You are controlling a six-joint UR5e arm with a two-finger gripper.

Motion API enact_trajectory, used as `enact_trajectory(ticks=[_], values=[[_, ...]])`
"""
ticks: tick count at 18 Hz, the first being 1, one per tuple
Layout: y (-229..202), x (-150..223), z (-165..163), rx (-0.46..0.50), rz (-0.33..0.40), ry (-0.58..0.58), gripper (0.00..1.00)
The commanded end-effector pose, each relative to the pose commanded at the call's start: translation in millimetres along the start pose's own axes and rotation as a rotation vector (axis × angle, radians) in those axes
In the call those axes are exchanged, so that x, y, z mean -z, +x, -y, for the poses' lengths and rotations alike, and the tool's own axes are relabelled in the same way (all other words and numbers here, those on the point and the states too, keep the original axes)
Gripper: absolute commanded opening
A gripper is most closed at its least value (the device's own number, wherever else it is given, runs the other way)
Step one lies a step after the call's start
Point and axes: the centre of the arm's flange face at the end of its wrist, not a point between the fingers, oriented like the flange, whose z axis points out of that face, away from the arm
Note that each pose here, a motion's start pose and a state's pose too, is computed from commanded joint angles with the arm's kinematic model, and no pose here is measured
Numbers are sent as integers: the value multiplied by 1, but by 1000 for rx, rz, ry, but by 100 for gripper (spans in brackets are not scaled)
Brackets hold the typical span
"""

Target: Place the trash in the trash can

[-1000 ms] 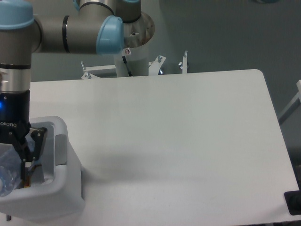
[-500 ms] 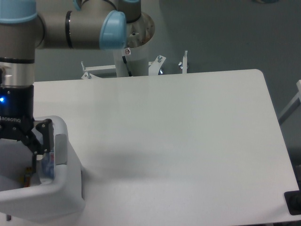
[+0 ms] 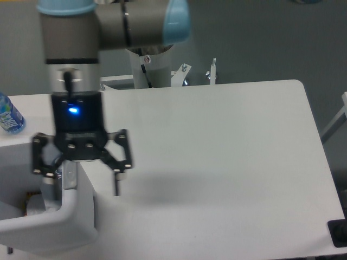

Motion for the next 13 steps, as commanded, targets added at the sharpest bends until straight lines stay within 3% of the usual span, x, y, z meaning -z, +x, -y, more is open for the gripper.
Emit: enact_trajectory(ticks=[4,13], values=[[-64,2,-10,-85,98,-70,100],[-150,33,-63,-403,107,-307,100]])
